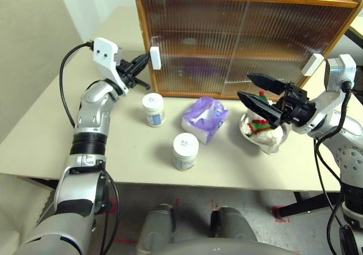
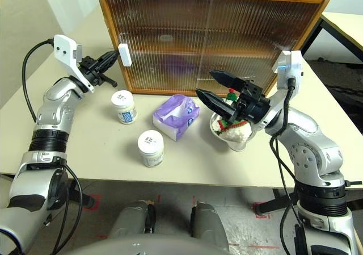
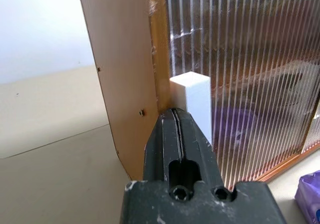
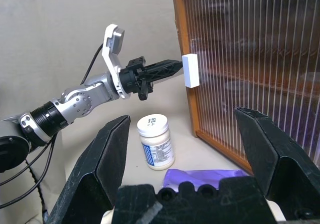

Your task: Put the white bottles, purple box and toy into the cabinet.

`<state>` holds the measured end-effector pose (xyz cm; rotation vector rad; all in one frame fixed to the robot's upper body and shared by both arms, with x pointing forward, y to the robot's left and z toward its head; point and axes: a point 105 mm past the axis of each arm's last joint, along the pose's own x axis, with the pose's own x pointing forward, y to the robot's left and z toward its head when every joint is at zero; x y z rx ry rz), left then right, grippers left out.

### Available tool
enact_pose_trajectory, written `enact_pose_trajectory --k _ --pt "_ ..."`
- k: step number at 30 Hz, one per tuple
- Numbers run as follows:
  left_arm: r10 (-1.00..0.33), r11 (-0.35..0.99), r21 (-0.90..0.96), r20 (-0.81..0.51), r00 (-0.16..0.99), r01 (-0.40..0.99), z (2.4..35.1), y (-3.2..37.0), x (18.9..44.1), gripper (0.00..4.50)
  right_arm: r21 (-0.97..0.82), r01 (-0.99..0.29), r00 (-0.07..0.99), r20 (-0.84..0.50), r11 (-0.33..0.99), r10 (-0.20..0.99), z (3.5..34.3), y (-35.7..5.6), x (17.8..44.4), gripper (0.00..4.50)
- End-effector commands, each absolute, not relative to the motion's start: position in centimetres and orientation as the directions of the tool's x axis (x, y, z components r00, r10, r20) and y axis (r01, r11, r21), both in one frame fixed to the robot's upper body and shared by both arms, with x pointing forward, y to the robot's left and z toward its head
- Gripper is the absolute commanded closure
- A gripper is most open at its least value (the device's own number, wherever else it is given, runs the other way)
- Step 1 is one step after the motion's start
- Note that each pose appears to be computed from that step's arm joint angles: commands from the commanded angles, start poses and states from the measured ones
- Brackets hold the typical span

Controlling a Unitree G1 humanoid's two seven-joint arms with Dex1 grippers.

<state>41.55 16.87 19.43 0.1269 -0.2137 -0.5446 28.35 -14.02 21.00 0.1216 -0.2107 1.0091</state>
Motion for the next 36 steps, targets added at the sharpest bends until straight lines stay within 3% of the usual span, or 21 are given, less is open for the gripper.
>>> enact_pose_trajectory --k 1,36 --pt "-0.584 0.808 0.214 0.163 0.795 0.549 20.5 14.8 41.6 4.48 -0.011 -0.854 0.503 0.231 0.52 0.833 21.4 -13.7 28.2 0.0" --pt "-0.799 0.601 0.214 0.114 0.591 0.77 20.3 5.7 42.3 4.48 0.009 -0.852 0.508 0.248 0.523 0.825 21.3 -12.6 27.9 0.0"
